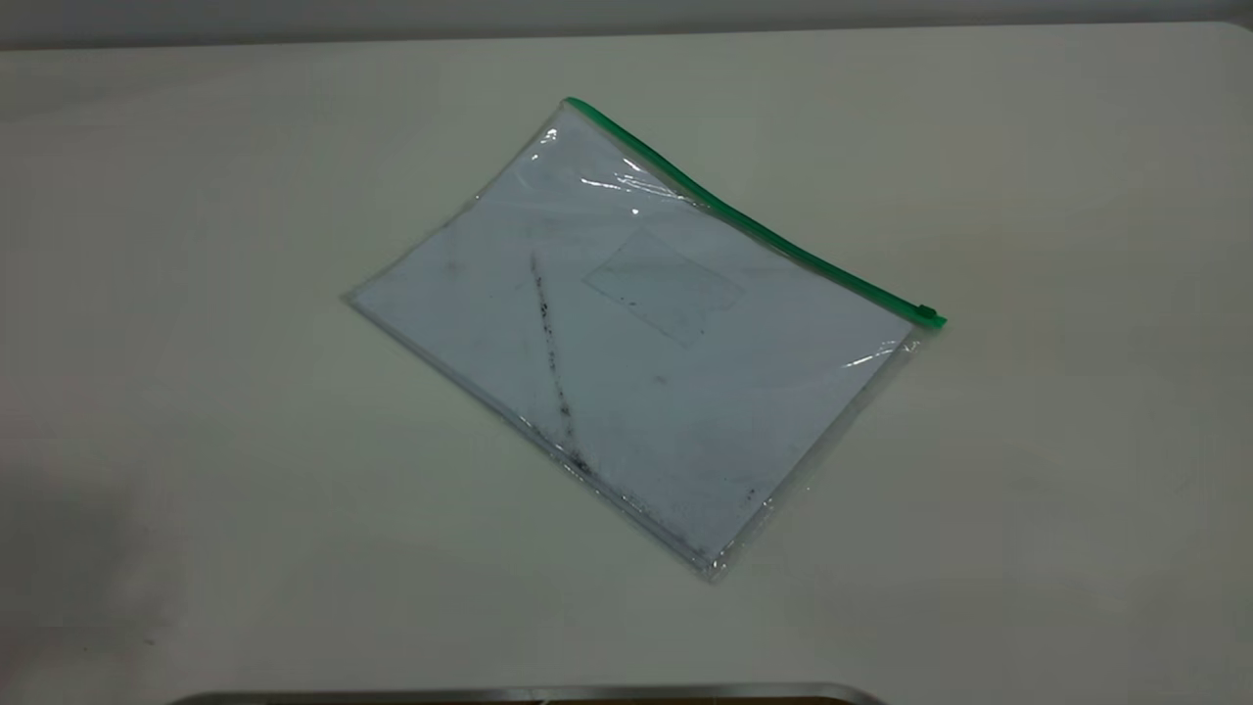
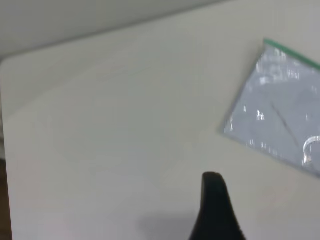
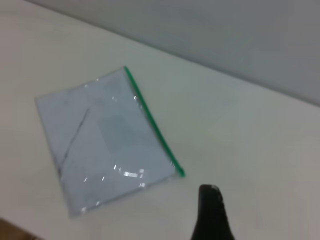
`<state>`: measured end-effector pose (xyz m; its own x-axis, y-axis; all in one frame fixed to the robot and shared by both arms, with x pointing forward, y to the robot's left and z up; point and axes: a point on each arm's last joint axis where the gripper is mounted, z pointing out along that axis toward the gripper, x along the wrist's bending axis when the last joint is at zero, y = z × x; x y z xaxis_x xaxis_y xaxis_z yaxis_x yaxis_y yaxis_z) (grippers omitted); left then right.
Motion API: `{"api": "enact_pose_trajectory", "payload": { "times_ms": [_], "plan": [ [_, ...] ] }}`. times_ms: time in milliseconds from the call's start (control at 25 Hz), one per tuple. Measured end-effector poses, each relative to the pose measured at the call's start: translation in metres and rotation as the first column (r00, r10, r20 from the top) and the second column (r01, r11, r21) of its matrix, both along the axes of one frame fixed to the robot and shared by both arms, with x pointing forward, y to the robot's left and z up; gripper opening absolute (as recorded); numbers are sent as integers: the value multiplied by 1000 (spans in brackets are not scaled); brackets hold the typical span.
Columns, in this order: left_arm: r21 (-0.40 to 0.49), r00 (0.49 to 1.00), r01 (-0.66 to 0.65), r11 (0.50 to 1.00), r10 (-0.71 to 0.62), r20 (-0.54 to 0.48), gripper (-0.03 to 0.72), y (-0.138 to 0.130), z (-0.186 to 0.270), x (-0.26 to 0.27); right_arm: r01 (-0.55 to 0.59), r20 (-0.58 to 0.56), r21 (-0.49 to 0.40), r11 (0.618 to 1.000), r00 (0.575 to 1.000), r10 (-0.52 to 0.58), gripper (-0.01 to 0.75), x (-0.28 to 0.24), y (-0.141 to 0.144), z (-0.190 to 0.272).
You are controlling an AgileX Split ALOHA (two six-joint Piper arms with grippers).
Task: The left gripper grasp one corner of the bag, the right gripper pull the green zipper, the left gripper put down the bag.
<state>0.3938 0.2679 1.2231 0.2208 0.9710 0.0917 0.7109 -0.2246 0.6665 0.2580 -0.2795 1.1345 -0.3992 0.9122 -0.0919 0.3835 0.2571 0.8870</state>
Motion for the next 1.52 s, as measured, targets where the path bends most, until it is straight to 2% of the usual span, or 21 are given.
{"api": "enact_pose_trajectory", "payload": {
  "times_ms": [280, 560, 840, 1200, 1360, 1520],
  "plan": [
    [3, 1000, 1, 1000, -1, -13, 588, 21, -59, -78, 0, -31, 11, 1000, 1000, 1, 570, -27, -4, -37],
    [-2, 1000, 2, 1000, -2, 3, 588, 34, -112, -123, -1, -51, 8, 1000, 999, 1, 570, -35, -5, -77],
    [-15, 1000, 11, 1000, -11, -15, 588, 37, -156, -142, 12, -71, -10, 1000, 997, -13, 570, -32, -6, -91],
    [-61, 987, 160, 985, -161, -16, 588, 28, -181, -154, 14, -73, -12, 1000, 997, -15, 570, -32, -7, -92],
    [-63, 987, 156, 986, -158, -26, 588, 27, -189, -151, 15, -73, -13, 1000, 997, -16, 570, -32, -7, -92],
    [-79, 996, 82, 994, -84, -30, 588, 30, -190, -150, 15, -73, -13, 1000, 997, -16, 569, -32, -7, -92]
  ]
}}
